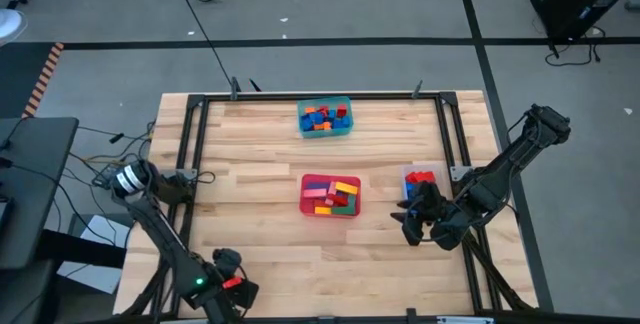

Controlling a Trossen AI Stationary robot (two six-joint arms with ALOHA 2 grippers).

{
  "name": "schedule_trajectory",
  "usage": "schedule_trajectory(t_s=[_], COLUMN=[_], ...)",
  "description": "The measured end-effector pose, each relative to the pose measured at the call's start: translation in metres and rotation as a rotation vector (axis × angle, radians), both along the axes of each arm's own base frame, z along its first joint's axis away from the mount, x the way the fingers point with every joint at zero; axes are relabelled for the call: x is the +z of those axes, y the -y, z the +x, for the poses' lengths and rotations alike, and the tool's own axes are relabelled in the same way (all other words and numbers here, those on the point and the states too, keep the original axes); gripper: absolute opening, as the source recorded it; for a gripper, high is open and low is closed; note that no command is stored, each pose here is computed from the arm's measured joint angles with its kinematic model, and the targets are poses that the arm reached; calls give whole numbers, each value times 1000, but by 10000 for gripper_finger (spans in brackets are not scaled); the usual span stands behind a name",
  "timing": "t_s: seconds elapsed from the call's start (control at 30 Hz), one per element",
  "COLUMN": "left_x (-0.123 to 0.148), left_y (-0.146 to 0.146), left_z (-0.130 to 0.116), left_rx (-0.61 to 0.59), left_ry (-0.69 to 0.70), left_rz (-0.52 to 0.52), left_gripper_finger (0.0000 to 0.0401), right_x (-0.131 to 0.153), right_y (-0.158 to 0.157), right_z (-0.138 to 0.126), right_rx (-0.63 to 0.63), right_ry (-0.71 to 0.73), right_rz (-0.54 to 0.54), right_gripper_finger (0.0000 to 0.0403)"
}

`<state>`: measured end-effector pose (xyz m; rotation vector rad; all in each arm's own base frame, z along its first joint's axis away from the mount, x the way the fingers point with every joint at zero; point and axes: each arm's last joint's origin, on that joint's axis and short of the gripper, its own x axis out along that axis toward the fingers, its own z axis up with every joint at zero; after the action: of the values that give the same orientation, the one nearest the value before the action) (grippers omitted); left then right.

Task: Sort blocks by size
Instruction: Put the orange 4 stud game piece into the blue bin

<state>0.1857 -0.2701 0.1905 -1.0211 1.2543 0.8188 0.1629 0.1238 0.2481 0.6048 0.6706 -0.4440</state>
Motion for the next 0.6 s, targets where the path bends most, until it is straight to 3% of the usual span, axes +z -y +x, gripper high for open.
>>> schedule_trajectory(t_s=[0.3, 0.6], left_x=[-5, -5], left_y=[-4, -7], left_z=[1, 2], left_rx=[39, 81], left_ry=[-50, -104], left_rz=[25, 11], left_gripper_finger=[190, 242], right_x=[2, 2], right_y=[-1, -2], right_z=[2, 3], right_rx=[-5, 0], right_ry=[38, 41], right_rz=[1, -1], right_gripper_finger=[210, 209])
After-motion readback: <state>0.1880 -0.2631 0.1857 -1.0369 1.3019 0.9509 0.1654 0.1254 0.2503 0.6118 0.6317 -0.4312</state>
